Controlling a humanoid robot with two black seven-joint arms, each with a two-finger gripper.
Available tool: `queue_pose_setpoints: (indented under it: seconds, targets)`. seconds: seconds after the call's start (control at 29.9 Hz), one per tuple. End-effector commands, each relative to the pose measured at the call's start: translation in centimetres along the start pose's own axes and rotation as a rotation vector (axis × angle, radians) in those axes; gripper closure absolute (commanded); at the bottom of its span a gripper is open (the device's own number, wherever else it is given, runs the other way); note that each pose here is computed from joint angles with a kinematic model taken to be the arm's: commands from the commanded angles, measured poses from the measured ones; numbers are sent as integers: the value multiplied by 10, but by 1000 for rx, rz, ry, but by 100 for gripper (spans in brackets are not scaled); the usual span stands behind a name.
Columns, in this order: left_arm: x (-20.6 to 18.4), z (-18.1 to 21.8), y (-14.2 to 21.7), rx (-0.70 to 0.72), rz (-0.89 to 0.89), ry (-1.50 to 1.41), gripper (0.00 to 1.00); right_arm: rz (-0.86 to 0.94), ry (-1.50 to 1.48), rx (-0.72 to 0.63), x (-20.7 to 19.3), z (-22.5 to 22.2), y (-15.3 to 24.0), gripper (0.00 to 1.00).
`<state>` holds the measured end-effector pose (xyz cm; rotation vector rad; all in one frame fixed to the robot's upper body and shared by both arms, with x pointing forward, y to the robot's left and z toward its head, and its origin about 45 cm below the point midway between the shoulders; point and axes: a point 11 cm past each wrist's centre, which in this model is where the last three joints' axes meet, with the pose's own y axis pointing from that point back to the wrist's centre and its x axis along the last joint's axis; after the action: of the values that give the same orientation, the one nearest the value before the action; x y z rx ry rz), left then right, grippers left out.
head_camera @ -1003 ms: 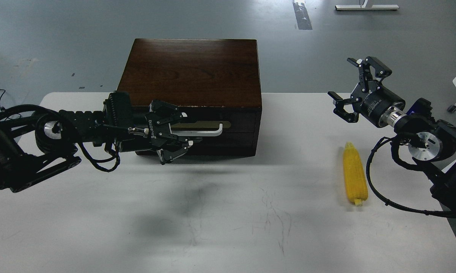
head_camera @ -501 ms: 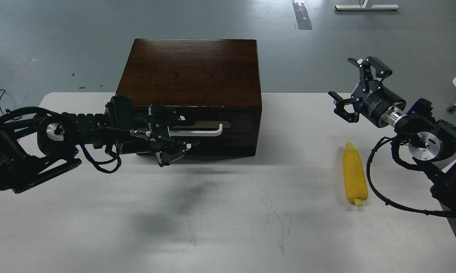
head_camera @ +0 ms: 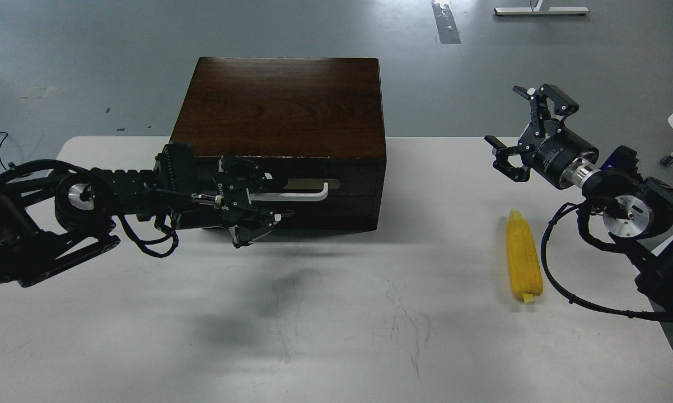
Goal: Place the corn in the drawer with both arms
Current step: 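Close the left gripper on the white drawer handle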
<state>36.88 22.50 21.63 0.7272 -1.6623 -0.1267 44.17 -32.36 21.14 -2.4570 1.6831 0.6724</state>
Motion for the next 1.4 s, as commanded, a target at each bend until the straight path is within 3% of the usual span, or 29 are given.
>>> queue_pose_setpoints:
  seconds: [0.0, 1.37]
  targets:
    - [0, 0, 1, 0, -1, 1, 48, 3, -1, -2, 1, 1, 0, 0]
    - [1, 1, -1, -43, -54, -50, 42, 10, -7, -2, 3, 4, 1, 0]
